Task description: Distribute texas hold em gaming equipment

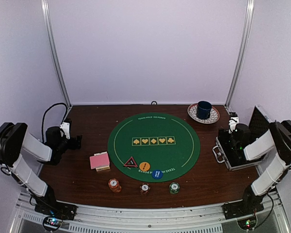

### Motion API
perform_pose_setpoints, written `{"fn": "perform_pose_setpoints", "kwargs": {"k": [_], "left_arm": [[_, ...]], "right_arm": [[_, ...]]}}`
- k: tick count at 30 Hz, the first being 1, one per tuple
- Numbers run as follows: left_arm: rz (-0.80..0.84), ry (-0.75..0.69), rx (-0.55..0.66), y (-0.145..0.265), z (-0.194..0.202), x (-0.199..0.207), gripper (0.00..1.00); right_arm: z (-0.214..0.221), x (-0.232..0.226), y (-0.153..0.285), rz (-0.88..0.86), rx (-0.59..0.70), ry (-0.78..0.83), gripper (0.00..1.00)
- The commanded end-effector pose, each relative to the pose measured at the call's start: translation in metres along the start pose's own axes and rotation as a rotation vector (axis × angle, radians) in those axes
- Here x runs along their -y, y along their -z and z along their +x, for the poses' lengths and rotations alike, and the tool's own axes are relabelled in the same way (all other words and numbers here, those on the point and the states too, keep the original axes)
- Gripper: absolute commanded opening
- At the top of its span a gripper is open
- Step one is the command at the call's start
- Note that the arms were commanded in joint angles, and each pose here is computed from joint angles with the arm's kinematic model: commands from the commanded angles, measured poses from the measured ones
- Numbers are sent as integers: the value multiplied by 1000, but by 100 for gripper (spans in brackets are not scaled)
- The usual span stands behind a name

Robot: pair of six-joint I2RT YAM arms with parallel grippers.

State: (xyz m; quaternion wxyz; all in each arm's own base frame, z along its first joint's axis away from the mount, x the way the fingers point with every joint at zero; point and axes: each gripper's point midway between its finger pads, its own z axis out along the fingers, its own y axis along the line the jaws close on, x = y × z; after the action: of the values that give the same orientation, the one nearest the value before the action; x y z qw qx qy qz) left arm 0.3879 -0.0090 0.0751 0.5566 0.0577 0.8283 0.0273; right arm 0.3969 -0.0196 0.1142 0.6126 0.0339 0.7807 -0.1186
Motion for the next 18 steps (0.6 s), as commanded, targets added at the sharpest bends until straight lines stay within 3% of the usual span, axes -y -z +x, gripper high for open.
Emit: {"fn": "perform_pose_setpoints", "kwargs": {"k": [1, 11, 14, 18], "left_arm": [[-15, 5, 49, -1, -14, -5, 97], [-8, 2, 51, 0, -16, -4, 98], [56, -7, 17, -1, -26, 5, 98], [87, -37, -46, -3, -45, 7, 98]], "right_arm": [[-11, 1, -2, -1, 27, -16, 99], [-22, 29, -3, 146, -28, -61, 99], [-49, 30, -4, 144, -82, -47, 100], [-94, 29, 6, 99, -28, -118, 99]]}}
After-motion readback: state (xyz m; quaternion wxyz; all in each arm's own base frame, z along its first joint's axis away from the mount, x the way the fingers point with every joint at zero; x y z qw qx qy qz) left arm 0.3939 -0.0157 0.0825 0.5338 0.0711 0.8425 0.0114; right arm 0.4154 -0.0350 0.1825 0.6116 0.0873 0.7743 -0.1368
